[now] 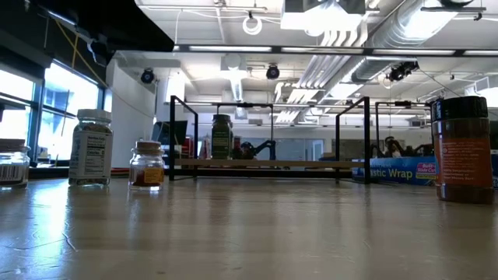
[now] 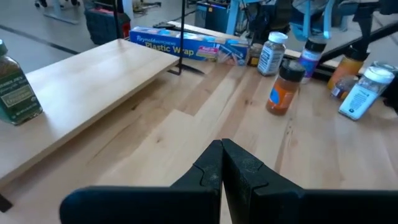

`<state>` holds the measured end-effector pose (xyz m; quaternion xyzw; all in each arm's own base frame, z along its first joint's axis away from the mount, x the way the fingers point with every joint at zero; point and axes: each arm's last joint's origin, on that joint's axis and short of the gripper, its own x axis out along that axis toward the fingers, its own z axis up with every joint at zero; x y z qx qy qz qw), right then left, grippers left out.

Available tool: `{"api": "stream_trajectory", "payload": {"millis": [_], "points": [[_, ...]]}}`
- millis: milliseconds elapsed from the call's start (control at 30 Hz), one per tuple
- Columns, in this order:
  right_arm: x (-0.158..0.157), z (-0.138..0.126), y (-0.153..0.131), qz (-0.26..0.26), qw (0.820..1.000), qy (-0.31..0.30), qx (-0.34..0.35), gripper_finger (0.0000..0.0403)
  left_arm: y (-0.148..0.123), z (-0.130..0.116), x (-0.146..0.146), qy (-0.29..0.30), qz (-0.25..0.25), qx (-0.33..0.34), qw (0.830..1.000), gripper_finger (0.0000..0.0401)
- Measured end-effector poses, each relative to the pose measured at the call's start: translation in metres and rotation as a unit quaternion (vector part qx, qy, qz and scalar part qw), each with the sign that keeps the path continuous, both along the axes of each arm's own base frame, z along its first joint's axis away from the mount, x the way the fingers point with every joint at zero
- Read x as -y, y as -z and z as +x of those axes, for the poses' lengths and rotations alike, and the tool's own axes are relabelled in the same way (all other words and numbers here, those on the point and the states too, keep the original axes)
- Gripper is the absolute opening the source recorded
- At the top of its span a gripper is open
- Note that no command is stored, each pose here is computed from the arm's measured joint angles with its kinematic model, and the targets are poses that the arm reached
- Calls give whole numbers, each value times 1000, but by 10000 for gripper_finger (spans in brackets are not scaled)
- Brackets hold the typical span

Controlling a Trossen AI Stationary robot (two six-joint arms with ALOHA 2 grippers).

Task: Shelf spices
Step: Put the green seasoning bottle on the shelf aligned with the other green seasoning bottles

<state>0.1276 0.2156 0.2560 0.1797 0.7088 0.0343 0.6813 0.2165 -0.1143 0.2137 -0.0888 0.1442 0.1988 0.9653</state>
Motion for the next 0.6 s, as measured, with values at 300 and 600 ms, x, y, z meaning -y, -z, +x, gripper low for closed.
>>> {"api": "stream_trajectory", "payload": {"millis": [300,600], "points": [[-17,7,18,20,998,-6,-54,262,4,1,4,3,4,-5,1000,0],[-22,10,32,-26,998,18,-48,262,5,0,5,9,5,-9,1000,0]]}}
